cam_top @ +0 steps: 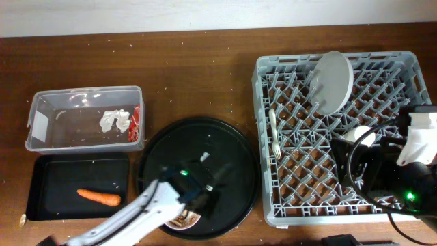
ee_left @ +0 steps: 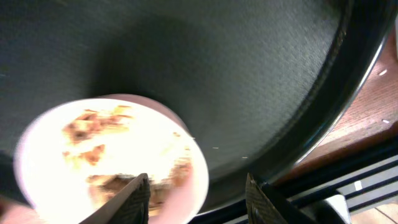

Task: Sort waste into correct bins and load items into the dishwasher rack
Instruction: 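Grasp the white bowl and dump scraps onto the black tray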

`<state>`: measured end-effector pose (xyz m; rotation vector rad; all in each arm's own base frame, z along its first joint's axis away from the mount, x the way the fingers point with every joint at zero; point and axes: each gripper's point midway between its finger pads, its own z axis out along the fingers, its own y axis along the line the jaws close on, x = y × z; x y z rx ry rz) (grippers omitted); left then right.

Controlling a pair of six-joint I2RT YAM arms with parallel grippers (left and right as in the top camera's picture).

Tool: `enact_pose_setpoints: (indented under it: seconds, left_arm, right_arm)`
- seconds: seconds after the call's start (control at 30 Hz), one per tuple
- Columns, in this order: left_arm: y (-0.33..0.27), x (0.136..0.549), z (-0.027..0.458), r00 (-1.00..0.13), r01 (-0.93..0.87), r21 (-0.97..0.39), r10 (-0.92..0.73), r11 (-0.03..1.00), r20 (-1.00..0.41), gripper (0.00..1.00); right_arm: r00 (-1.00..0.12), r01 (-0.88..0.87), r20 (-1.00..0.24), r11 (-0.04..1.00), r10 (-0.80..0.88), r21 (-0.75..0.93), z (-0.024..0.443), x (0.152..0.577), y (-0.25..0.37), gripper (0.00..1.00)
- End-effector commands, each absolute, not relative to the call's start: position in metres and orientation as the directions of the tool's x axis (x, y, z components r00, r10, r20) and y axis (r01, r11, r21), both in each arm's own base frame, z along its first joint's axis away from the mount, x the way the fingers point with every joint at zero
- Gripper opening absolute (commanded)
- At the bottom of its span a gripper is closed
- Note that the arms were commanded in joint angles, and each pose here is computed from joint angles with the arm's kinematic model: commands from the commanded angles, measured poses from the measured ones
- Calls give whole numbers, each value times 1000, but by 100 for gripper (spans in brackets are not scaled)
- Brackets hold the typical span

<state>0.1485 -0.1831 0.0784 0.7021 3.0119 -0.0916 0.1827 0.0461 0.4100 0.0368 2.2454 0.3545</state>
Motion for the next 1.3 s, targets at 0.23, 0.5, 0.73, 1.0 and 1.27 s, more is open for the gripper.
enact_pose_setpoints:
  seconds: [0.23, 0.5, 0.73, 1.0, 1.27]
  left_arm:
    - [-182, 142, 8, -915, 404, 188, 395, 895, 83, 0]
    - [-97, 215, 166, -950, -6, -312, -103, 950, -295, 0]
    - [56, 244, 163, -737, -457, -516, -633, 725, -236, 0]
    - [93, 267, 189, -498, 248, -861, -704, 444, -507, 0]
    - [91, 257, 183, -464, 237, -893, -763, 383, -450, 0]
  right_arm:
    - [-747, -57, -652, 964, 133, 261, 384, 195, 47, 99]
    - [-752, -54, -646, 964, 132, 261, 383, 193, 47, 99]
    - [-764, -50, -632, 964, 131, 260, 380, 190, 46, 99]
    - [-786, -38, -605, 966, 129, 255, 374, 183, 45, 99]
    - [-788, -37, -601, 966, 129, 256, 373, 182, 45, 99]
